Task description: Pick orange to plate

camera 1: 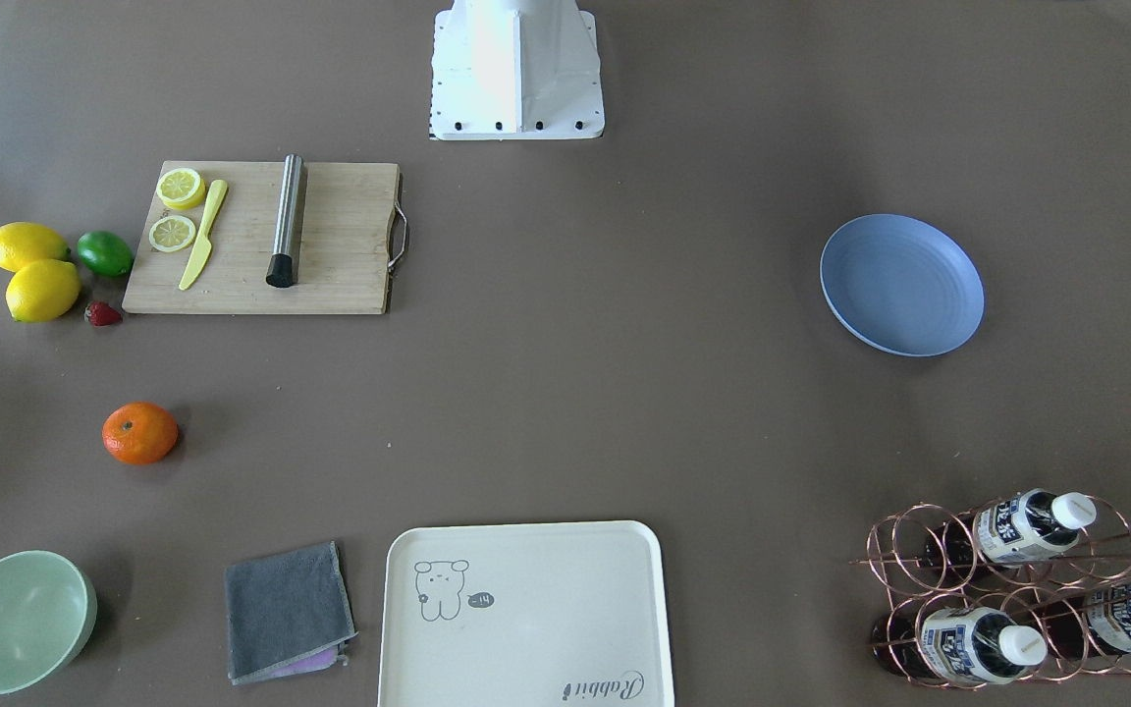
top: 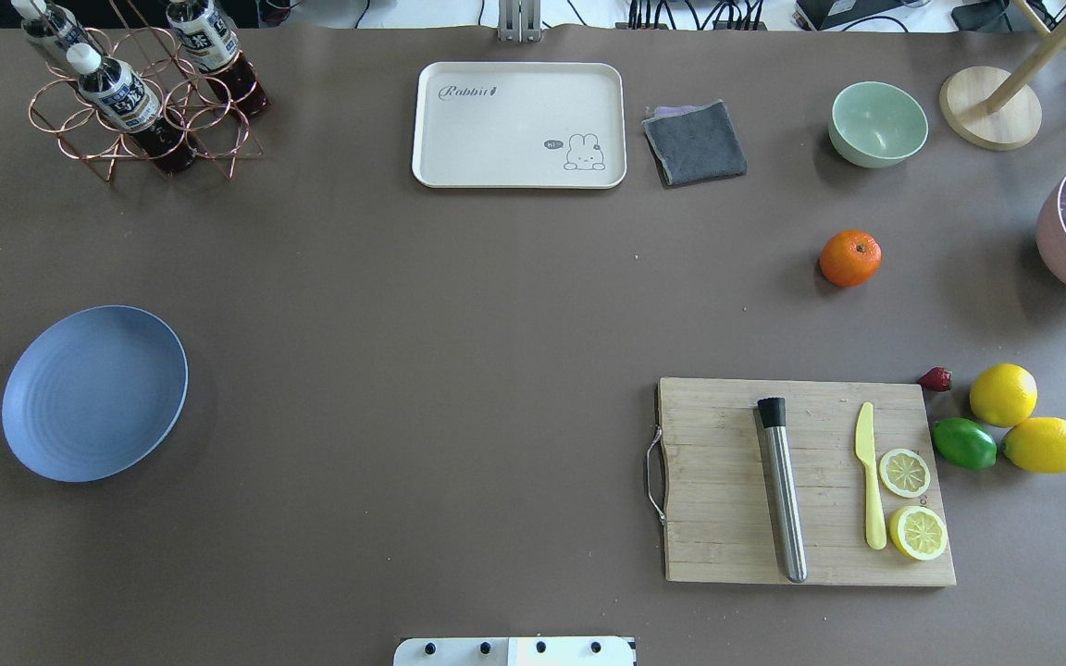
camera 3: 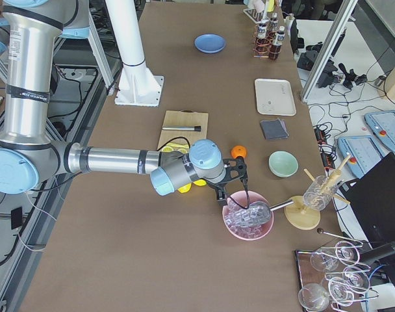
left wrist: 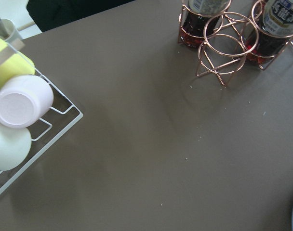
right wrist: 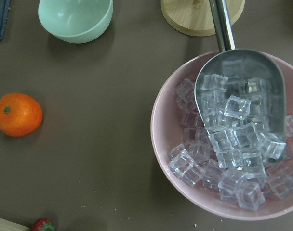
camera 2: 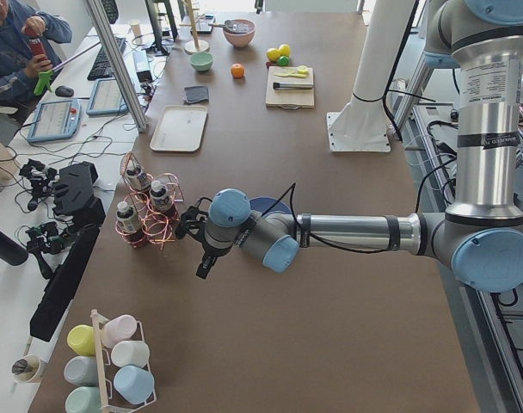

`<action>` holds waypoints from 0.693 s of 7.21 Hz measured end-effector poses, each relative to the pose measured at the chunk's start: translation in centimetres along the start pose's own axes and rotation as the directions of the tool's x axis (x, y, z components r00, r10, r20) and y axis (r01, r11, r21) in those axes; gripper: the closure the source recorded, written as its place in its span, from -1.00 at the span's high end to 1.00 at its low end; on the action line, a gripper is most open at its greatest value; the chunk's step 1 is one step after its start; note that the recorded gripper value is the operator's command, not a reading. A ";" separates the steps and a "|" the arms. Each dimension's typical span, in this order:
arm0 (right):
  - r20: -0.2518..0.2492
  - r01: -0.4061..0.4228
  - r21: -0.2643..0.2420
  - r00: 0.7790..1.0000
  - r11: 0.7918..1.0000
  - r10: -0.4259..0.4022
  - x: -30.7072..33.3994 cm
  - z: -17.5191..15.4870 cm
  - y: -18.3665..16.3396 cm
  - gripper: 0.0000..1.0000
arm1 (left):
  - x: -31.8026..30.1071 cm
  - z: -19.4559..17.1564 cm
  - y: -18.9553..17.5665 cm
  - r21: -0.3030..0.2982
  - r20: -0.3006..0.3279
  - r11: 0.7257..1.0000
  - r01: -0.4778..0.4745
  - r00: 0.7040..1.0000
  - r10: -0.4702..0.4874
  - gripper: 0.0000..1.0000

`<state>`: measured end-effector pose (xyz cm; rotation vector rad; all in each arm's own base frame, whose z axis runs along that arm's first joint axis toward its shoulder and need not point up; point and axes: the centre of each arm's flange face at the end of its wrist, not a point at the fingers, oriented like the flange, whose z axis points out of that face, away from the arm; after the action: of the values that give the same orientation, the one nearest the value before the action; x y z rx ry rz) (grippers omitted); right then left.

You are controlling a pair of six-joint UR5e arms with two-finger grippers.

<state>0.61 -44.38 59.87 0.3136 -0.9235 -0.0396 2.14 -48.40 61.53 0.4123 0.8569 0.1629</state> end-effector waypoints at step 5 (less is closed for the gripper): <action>0.000 -0.011 -0.005 1.000 1.000 0.011 -1.3 1.7 1.2 1.00 | 6.9 10.4 6.7 -0.022 -0.180 0.986 0.163 0.970 -0.164 0.95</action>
<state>-1.59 -43.40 60.17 0.3043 -0.9247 -0.0317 14.72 -43.21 65.50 0.3217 1.0651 0.0512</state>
